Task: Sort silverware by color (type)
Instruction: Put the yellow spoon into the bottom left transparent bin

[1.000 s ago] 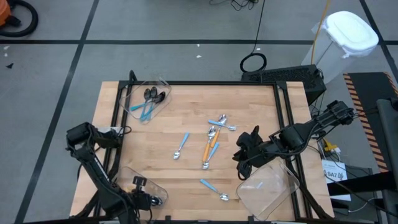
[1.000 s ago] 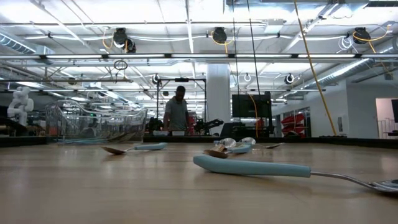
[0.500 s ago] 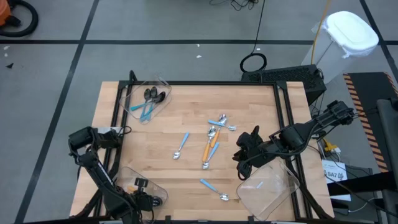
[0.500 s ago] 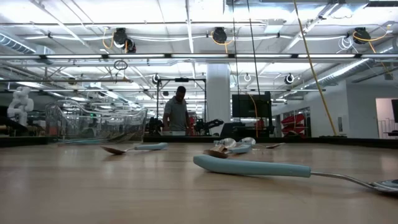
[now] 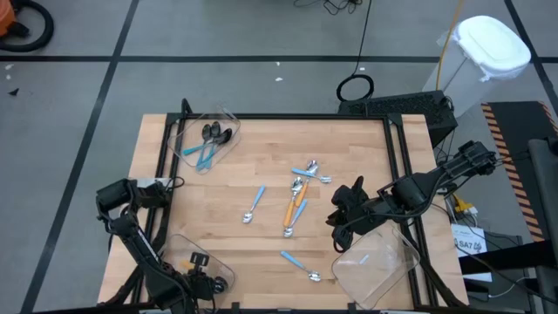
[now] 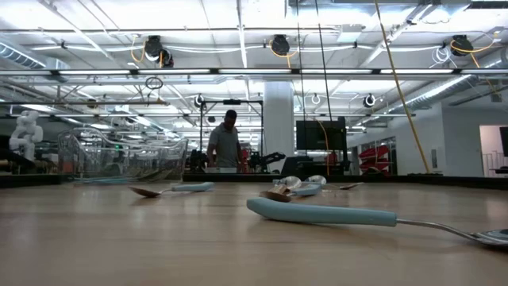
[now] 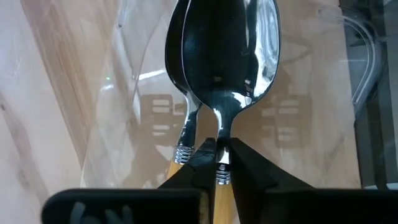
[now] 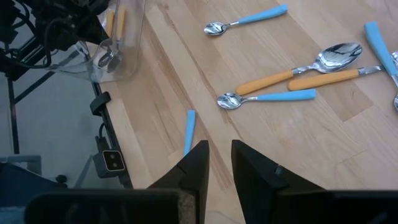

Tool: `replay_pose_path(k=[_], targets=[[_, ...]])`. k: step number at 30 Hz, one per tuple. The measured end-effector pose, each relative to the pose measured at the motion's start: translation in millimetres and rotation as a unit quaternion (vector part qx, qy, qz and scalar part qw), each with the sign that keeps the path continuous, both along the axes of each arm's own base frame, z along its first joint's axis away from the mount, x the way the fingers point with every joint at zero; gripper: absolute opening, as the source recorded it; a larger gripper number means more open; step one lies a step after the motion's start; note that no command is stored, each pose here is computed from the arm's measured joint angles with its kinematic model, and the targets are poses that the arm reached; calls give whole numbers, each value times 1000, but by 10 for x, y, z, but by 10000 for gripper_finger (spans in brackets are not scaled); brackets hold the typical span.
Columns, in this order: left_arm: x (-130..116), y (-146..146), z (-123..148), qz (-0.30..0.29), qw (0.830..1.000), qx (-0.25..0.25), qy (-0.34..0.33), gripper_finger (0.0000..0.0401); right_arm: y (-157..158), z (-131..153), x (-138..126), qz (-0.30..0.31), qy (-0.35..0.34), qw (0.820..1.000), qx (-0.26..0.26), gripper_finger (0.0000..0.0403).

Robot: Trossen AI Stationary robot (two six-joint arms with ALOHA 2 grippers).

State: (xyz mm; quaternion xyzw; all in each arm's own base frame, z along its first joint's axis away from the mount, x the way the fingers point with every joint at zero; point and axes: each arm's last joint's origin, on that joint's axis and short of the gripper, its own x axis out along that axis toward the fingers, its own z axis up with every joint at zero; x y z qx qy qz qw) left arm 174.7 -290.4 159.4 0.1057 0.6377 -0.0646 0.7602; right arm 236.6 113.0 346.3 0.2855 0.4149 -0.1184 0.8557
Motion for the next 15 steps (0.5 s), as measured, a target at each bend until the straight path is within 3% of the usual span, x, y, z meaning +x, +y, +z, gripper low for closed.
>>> replay_pose_path(k=[5,15], targets=[[1,3,-3,2,1000,1,-1,57,-1,0,0,2,0,1000,-2,66],[87,46,72,10,1000,20,1,63,-2,0,1,4,0,1000,-4,66]])
